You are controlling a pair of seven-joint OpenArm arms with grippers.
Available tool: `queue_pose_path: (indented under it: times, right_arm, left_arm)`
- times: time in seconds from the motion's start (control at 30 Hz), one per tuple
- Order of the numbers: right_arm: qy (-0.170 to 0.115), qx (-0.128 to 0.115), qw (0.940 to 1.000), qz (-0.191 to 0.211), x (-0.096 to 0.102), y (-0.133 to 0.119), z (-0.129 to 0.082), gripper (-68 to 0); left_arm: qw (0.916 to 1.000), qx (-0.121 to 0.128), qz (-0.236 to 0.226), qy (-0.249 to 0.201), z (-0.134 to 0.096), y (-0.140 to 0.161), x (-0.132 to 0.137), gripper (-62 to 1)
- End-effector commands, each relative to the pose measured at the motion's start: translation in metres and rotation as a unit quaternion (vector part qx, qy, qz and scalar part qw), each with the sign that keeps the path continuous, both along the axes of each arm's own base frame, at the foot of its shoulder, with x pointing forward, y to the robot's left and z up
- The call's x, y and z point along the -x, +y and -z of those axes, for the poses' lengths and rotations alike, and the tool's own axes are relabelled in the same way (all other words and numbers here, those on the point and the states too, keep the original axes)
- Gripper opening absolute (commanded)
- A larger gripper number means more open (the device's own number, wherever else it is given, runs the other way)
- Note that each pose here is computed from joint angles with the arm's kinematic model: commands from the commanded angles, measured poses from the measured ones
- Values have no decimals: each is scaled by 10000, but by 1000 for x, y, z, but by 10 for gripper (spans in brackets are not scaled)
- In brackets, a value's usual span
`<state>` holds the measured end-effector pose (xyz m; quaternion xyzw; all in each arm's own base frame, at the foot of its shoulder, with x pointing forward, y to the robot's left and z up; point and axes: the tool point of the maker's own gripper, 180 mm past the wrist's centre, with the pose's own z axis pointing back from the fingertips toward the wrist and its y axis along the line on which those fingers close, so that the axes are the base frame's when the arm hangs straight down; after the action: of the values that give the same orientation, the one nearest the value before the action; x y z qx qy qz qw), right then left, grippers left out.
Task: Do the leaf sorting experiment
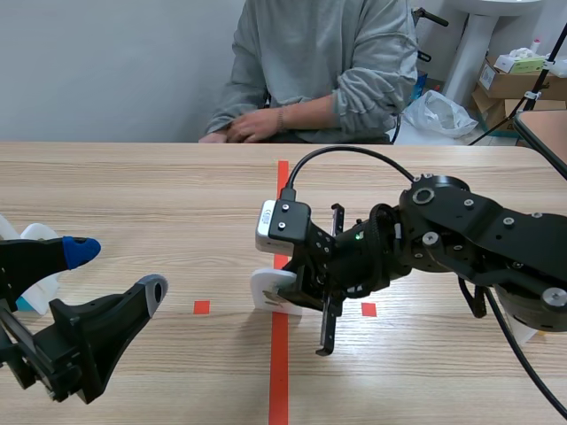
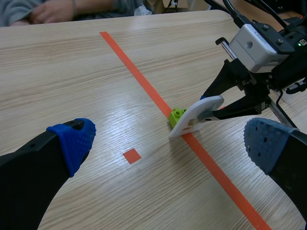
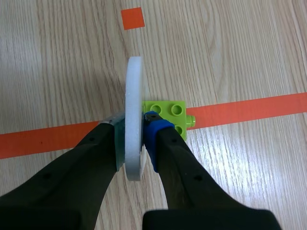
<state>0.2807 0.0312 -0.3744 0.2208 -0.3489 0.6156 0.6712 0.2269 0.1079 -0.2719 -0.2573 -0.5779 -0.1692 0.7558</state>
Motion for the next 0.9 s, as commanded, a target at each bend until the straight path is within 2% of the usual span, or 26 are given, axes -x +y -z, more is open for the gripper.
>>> queue_pose_path:
  times: [0.0, 0.13, 0.27, 0.37, 0.5, 0.67, 0.77, 0.87]
  right_arm:
    - [-121, -231, 9996, 58, -8, 5, -17, -668]
    - [-148, -480, 9983, 309, -13, 3, -28, -668]
    - [-213, -763, 9931, 866, -26, -8, -41, -669]
    - [-206, -923, 9876, 1254, -33, -21, -47, -669]
    - [-59, -1204, 9756, 1836, -40, -43, -52, -668]
    - [8, -1530, 9482, 2785, -55, -82, -57, -668]
    - [62, -1751, 9240, 3398, -63, -110, -60, -669]
    - [118, -1779, 9009, 3957, -66, -140, -57, -669]
  left_arm:
    - [9999, 114, -17, -98, -7, -3, -1, 14]
    - [9999, 114, -17, -98, -7, -3, -1, 14]
    - [9999, 114, -17, -98, -7, -3, -1, 14]
    - [9999, 115, -17, -100, -7, -3, -1, 14]
    - [9999, 116, -18, -99, -7, -3, -1, 14]
    - [9999, 117, -18, -101, -7, -3, -1, 14]
    - [9999, 121, -20, -105, -7, -3, -1, 14]
    - [9999, 126, -20, -110, -8, -3, -1, 14]
